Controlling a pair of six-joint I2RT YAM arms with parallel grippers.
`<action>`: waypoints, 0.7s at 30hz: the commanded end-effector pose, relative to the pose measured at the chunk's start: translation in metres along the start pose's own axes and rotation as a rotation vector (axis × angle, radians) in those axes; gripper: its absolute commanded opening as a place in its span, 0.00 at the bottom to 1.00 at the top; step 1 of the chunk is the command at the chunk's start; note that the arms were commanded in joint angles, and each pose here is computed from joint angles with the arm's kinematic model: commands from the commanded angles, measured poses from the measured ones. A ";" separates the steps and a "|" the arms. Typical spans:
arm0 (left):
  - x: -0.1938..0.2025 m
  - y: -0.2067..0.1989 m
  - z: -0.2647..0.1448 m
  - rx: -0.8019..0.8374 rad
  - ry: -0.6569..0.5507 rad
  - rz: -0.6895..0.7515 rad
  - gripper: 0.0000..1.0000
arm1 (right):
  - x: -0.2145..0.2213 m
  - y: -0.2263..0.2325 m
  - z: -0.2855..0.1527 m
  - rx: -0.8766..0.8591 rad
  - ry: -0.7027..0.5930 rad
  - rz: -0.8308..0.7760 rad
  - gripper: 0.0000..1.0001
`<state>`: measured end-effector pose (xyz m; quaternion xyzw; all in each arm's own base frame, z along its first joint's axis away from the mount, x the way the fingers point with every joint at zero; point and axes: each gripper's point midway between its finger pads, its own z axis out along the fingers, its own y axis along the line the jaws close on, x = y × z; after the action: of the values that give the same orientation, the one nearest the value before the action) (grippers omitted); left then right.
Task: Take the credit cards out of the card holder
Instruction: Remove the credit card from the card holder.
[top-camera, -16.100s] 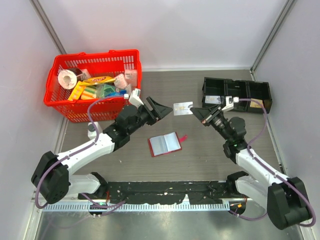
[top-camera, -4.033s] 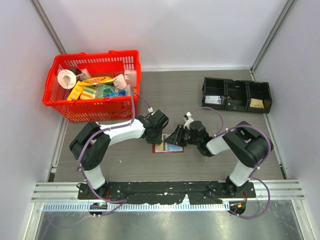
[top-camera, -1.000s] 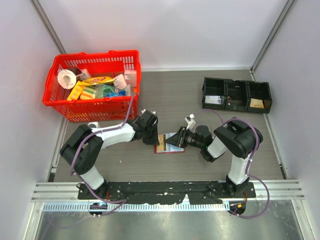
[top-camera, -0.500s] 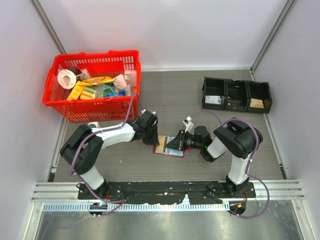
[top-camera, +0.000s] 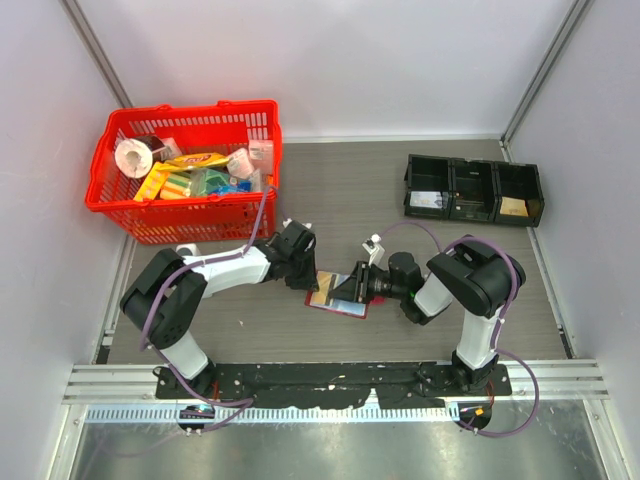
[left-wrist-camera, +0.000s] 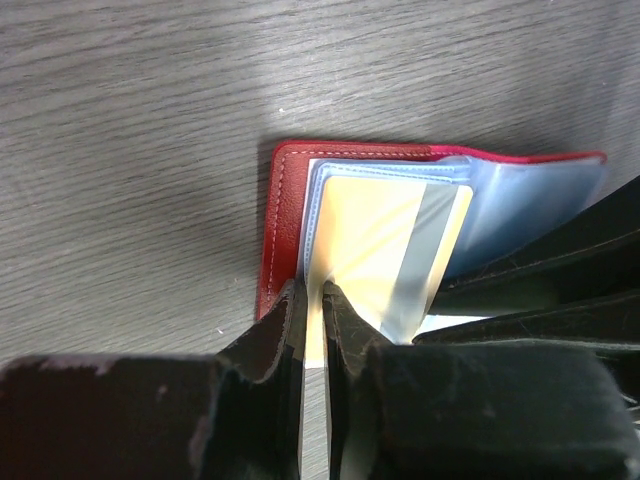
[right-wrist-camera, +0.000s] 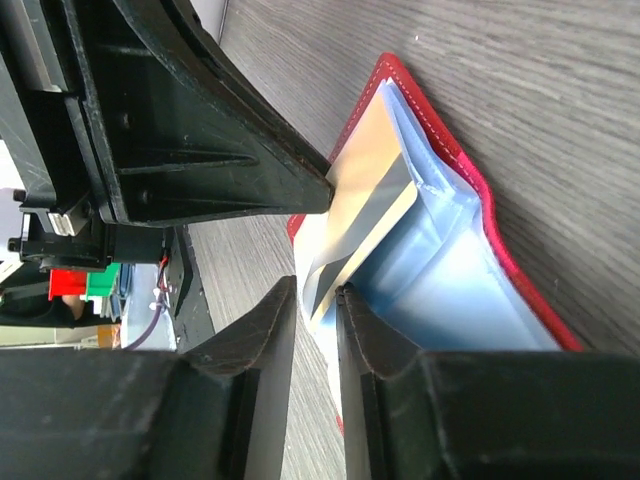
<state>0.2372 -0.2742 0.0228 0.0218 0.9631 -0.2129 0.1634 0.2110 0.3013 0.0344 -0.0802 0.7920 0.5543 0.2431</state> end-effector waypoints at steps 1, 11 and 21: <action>0.019 0.003 0.018 0.003 0.068 -0.055 0.11 | 0.013 0.026 0.000 -0.114 0.063 -0.055 0.24; 0.018 0.001 0.016 0.014 0.065 -0.055 0.11 | 0.007 0.023 0.000 -0.097 0.038 -0.052 0.11; 0.016 0.004 0.012 -0.005 0.050 -0.070 0.11 | -0.007 0.005 -0.011 -0.016 -0.013 0.025 0.01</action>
<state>0.2387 -0.2803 0.0239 0.0145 0.9603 -0.2263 0.1623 0.1980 0.2956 0.0279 -0.0743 0.7999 0.5571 0.2105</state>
